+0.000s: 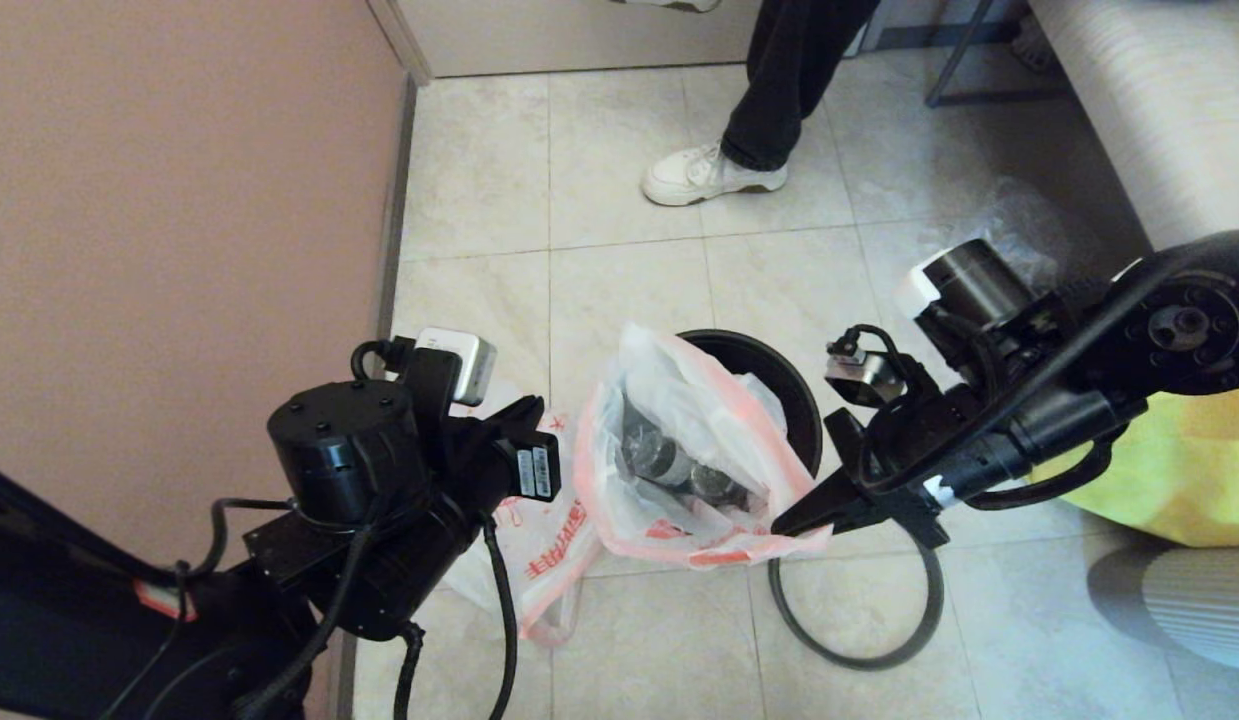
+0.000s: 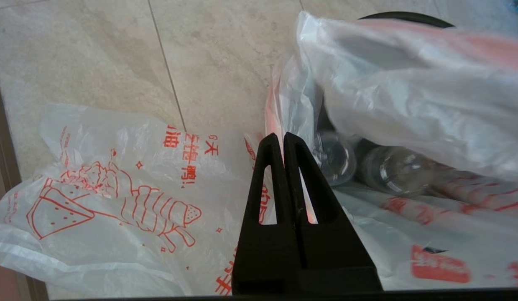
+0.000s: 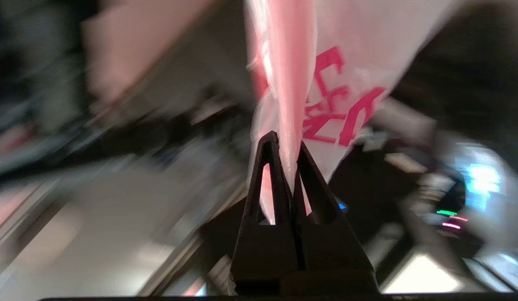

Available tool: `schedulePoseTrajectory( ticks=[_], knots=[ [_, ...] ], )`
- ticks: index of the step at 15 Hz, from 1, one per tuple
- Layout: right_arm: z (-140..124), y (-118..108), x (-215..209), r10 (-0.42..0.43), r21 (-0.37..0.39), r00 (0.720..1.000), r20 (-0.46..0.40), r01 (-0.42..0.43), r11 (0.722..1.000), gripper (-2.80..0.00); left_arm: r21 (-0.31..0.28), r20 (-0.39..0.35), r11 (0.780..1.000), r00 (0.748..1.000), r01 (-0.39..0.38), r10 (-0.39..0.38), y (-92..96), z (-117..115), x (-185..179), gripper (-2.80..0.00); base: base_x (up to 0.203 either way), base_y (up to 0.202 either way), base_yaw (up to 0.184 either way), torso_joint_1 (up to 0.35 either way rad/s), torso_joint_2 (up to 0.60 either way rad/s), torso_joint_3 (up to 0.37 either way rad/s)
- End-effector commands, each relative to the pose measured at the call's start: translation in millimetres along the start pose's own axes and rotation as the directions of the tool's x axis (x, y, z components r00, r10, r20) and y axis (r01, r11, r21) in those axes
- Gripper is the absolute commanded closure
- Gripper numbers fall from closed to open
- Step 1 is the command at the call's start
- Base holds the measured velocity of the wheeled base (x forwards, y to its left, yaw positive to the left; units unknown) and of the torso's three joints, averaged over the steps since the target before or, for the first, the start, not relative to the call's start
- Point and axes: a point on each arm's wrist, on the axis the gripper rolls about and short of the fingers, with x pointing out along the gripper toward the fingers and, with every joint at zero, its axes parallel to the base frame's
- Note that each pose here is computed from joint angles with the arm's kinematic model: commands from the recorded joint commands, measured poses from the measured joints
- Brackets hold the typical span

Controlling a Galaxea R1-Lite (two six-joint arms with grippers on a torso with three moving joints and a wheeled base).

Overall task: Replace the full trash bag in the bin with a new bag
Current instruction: Place the trash bag on the floor

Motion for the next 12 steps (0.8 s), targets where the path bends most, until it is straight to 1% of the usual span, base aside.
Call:
schedulePoseTrajectory(
  ticks=[1,3,5,6,9,10,12],
  knots=[
    [-2.6,4.6,-15.0,0.151,-0.015,0.987,-0.054,-0.152,0.988,0.0,-0.001,0.003,1.0,1.0,-0.005,0.005,0.0,-0.3,1.3,0.0,0.0,0.0,0.0,0.0,0.0,0.0],
    [-9.5,14.2,-39.0,0.272,-0.081,0.96,-0.063,-0.277,0.958,0.0,0.001,0.003,1.0,1.0,-0.009,0.009,1.2,-0.3,1.8,0.0,0.0,0.0,0.0,0.0,0.0,0.0],
    [-11.3,22.2,-58.0,0.361,-0.162,0.932,-0.044,-0.363,0.918,0.0,0.006,-0.01,1.0,1.0,-0.009,0.009,-0.1,-4.2,3.5,0.0,0.0,0.0,0.0,0.0,0.0,0.0],
    [-12.0,24.5,-61.2,0.372,-0.182,0.927,-0.038,-0.373,0.91,0.0,0.007,-0.012,1.0,1.0,-0.006,0.006,-1.0,-4.9,3.4,0.0,0.0,0.0,0.0,0.0,0.0,0.0],
    [-23.1,38.9,-80.5,0.406,-0.275,0.914,-0.003,-0.391,0.878,0.0,0.008,-0.004,1.0,1.0,-0.006,0.006,-0.4,-2.7,2.0,0.0,0.0,0.0,0.0,0.0,0.0,0.0],
    [-28.8,44.6,-89.4,0.42,-0.314,0.908,0.013,-0.395,0.863,0.0,0.009,-0.004,1.0,1.0,-0.006,0.006,-0.4,-2.7,2.0,0.0,0.0,0.0,0.0,0.0,0.0,0.0],
    [-39.1,57.3,-109.0,0.457,-0.414,0.888,0.055,-0.397,0.82,0.0,0.009,-0.005,1.0,1.0,-0.006,0.006,-0.5,-3.0,2.2,0.0,0.0,0.0,0.0,0.0,0.0,0.0]
  ],
)
